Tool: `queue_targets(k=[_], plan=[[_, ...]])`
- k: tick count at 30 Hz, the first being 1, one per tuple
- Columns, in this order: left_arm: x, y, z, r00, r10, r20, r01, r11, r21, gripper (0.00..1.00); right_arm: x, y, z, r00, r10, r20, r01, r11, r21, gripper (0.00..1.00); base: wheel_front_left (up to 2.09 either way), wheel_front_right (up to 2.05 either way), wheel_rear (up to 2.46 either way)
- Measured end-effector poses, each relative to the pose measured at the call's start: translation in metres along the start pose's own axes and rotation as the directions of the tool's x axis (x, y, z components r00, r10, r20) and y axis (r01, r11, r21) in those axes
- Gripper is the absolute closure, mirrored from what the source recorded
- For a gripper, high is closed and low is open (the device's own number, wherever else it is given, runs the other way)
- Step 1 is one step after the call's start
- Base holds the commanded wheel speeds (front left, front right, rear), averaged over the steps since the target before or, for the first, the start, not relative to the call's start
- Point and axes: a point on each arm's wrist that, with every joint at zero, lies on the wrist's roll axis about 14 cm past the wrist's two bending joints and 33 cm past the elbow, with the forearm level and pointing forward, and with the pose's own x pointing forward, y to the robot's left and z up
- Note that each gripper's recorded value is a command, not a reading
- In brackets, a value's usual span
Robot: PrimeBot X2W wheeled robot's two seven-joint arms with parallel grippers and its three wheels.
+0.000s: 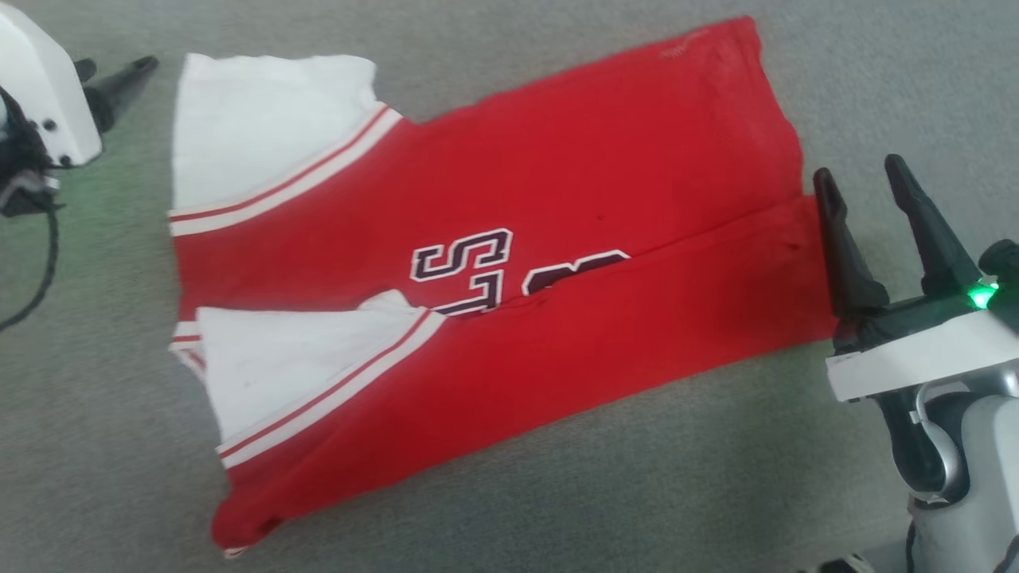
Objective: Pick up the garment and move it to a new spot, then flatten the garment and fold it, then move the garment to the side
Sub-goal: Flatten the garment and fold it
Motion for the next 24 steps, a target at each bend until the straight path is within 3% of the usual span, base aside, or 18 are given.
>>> queue_targets(k=[4,10,11,12,14,19,24], plan=[[0.022,-0.001,-0.018,0.982,-0.003,-0.188,-0.004,0.999,-0.033,0.0,-0.004,-0.009,-0.01,0.999,-0.027,-0.032,0.027,1.0,-0.01,0.0,0.0,0.0,0.0],[0.041,-0.019,-0.045,0.909,-0.075,-0.41,0.034,0.994,-0.108,0.01,-0.007,-0.02,-0.022,0.996,-0.061,-0.071,0.059,0.998,-0.029,0.0,0.0,0.0,0.0],[0.042,-0.022,-0.048,0.9,-0.09,-0.426,0.043,0.992,-0.118,0.21,-0.007,-0.021,-0.023,0.995,-0.061,-0.075,0.059,0.998,-0.031,0.0,0.0,0.0,0.0],[0.042,-0.024,-0.048,0.898,-0.094,-0.431,0.048,0.992,-0.117,0.56,-0.007,-0.021,-0.024,0.995,-0.058,-0.084,0.055,0.998,-0.034,0.0,0.0,0.0,0.0],[0.042,-0.024,-0.048,0.894,-0.091,-0.439,0.051,0.993,-0.102,1.0,-0.002,-0.017,-0.026,0.994,-0.037,-0.101,0.033,0.999,-0.043,0.0,0.0,0.0,0.0],[0.044,-0.034,-0.051,0.892,-0.118,-0.436,0.086,0.992,-0.092,1.0,0.027,-0.004,-0.029,0.978,0.046,-0.202,-0.064,0.995,-0.079,0.0,0.0,0.0,0.0],[0.045,-0.038,-0.051,0.895,-0.134,-0.426,0.114,0.991,-0.072,1.0,0.071,0.0,-0.035,0.927,0.089,-0.364,-0.145,0.981,-0.129,0.0,0.0,0.0,0.0]])
